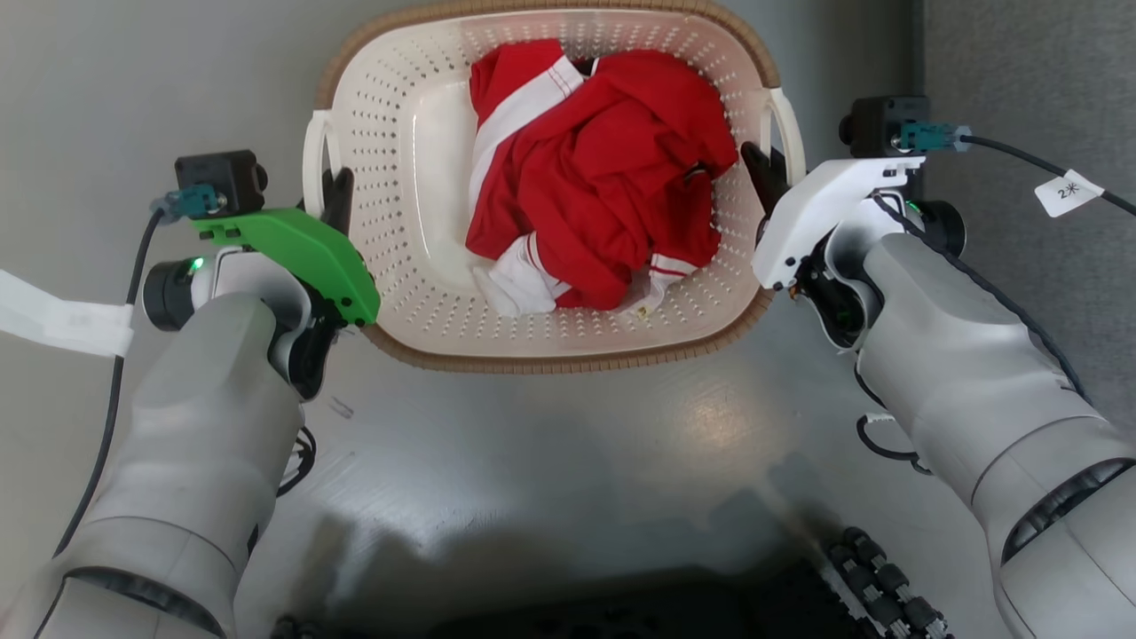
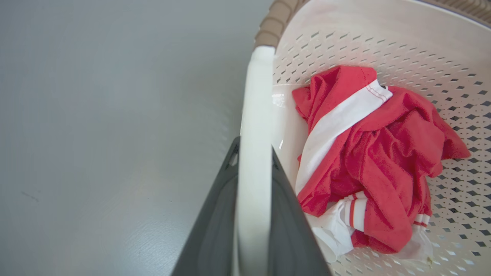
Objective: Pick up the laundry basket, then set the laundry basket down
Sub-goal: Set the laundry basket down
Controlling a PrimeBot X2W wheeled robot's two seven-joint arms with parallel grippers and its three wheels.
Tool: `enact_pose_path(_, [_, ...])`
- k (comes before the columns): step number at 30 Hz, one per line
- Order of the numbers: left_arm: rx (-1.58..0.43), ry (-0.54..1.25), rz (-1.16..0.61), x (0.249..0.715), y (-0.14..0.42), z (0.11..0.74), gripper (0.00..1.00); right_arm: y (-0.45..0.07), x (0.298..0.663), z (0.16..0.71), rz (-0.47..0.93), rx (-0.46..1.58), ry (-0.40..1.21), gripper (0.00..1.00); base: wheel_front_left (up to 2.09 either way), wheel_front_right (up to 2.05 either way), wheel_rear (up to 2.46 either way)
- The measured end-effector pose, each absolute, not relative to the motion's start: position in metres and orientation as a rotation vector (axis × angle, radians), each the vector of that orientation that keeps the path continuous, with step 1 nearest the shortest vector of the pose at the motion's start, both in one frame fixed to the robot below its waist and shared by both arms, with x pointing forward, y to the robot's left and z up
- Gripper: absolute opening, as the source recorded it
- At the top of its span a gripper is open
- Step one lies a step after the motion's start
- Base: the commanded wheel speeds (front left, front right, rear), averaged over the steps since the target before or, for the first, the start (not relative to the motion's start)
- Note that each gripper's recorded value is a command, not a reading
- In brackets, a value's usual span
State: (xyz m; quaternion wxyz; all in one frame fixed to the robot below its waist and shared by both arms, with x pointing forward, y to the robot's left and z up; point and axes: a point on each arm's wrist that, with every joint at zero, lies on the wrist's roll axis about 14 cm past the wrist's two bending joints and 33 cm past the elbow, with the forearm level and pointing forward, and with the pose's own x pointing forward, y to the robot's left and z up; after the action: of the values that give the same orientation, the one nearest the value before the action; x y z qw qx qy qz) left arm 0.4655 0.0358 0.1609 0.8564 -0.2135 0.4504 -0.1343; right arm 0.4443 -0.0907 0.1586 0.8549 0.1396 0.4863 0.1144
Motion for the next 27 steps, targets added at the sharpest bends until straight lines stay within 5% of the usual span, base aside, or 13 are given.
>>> enact_pose_path(17, [-0.446, 0.960, -0.276, 0.462, 0.038, 0.142, 0.00, -0.088, 0.441, 0.138, 0.236, 0.301, 1.026, 0.00, 0.00, 0.00, 0.00])
enact_pose_path(18, [-0.446, 0.961, -0.278, 0.462, 0.038, 0.142, 0.00, -0.089, 0.440, 0.137, 0.234, 0.300, 1.029, 0.09, 0.00, 0.00, 0.00])
enact_pose_path(20, [-0.446, 0.963, -0.281, 0.461, 0.037, 0.142, 0.72, -0.090, 0.439, 0.136, 0.226, 0.300, 1.033, 0.62, 0.00, 0.00, 0.00])
enact_pose_path(21, [-0.446, 0.964, -0.281, 0.461, 0.036, 0.141, 1.00, -0.091, 0.438, 0.136, 0.226, 0.304, 1.034, 1.00, 0.00, 0.00, 0.00])
enact_pose_path(27, [-0.447, 0.962, -0.281, 0.462, 0.036, 0.141, 1.00, -0.097, 0.437, 0.134, 0.203, 0.305, 1.038, 1.00, 0.00, 0.00, 0.00])
